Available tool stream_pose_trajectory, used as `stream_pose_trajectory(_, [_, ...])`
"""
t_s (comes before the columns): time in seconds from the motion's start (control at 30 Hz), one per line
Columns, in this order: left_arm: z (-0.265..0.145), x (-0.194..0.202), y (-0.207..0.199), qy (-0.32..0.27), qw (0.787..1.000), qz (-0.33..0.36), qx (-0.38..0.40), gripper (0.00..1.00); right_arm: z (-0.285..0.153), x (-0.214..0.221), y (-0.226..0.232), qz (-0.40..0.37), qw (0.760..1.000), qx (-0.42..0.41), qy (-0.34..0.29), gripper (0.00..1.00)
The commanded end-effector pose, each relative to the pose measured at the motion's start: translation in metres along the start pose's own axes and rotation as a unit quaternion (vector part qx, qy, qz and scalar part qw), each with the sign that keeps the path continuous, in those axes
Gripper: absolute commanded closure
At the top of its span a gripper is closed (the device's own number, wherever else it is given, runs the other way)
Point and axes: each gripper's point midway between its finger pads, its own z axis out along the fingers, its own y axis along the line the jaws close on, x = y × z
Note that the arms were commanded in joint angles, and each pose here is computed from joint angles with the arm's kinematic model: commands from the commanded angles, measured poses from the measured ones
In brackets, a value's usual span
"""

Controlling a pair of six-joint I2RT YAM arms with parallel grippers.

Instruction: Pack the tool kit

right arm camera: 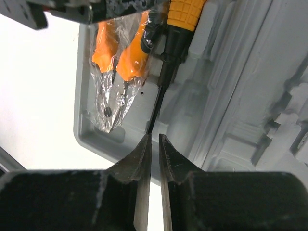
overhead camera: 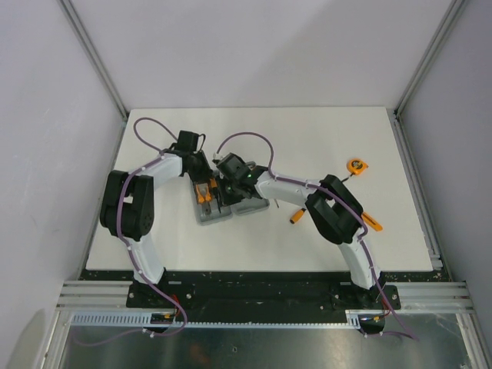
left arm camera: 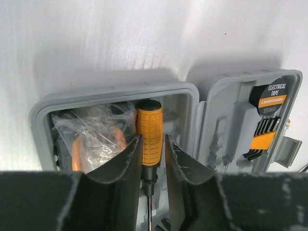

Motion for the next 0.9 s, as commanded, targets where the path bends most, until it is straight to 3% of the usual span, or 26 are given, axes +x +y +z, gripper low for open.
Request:
stream_pose_trajectory(0.0, [0.004,0.005,0.004,0.004,1.000,-0.001,-0.013,0.71,0.003,-0.008,0.007,-0.013,1.000,-0.002,-0.005,0.86])
stream_pose_trajectory(0.43, [0.005,0.005,0.008,0.004,1.000,0.000,-0.023,0.72,0.007,-0.001,0.009,-0.023,1.000,0.005,0.006,0.84])
stream_pose_trajectory(0.87, [0.005,0.005,0.012,0.002,0.999,0.000,-0.033,0.73,-0.020,-0.033,0.008,-0.027,0.996,0.040,-0.069,0.83])
